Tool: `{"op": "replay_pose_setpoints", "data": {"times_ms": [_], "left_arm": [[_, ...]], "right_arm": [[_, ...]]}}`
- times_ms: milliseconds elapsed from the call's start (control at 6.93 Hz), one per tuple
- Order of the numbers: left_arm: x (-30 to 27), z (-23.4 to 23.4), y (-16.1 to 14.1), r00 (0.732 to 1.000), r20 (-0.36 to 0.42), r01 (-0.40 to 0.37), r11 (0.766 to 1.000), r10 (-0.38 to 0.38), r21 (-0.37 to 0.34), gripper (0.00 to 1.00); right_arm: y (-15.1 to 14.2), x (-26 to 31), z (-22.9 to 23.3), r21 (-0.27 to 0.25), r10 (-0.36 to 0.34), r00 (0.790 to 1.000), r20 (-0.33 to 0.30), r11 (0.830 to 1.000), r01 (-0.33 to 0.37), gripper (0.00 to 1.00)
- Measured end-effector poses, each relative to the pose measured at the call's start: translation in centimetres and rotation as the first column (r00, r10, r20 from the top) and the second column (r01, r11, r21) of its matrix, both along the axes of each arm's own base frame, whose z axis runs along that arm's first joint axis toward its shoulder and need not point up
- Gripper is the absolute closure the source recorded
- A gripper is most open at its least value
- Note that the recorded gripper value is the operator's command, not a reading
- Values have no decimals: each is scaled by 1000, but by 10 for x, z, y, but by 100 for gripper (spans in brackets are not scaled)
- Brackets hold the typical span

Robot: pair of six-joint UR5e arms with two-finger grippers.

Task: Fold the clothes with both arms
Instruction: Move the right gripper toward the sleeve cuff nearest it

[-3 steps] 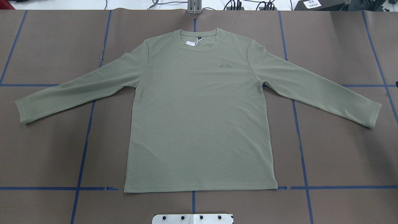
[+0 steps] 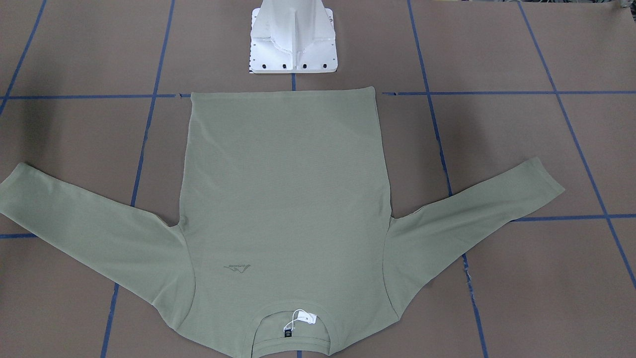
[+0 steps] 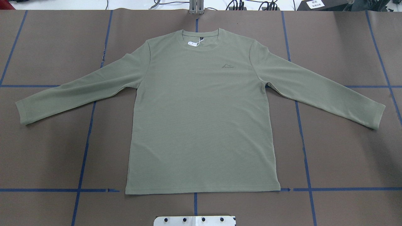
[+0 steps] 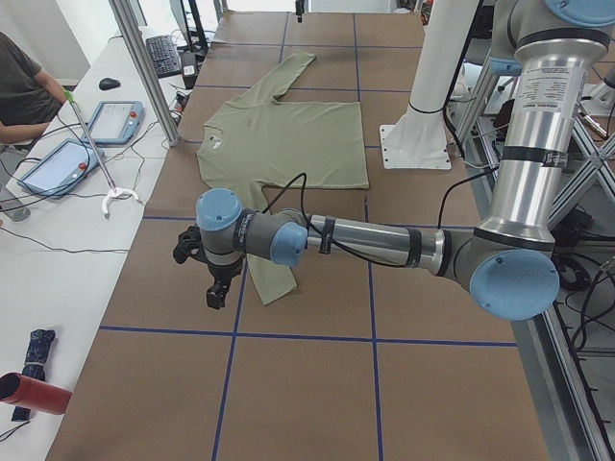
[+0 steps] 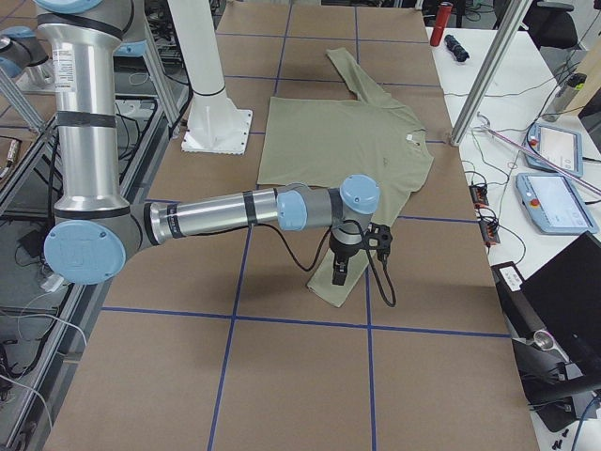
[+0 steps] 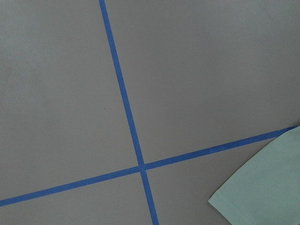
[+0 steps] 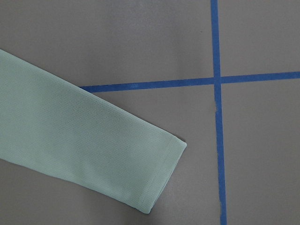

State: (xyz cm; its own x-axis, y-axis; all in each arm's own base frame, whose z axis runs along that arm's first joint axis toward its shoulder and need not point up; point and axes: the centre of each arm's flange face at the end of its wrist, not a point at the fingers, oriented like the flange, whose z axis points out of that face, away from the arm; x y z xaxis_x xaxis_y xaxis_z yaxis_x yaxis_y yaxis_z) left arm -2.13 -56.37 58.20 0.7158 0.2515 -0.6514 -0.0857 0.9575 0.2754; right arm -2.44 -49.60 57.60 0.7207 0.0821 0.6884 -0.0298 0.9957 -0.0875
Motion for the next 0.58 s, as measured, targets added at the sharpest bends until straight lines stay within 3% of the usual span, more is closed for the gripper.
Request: {"op": "replay_pose_setpoints", "data": {"times_ms": [433, 577], "left_arm": [[3, -1, 7, 1000, -19, -9, 1000, 9, -1, 0], [5, -5, 13, 999, -47, -18, 1000, 19, 5, 0]], "right_arm": [[-2, -4, -1, 6, -5, 1000, 15, 1000, 5, 0], [-6, -13, 6, 34, -13, 1000, 27, 999, 13, 0]]}}
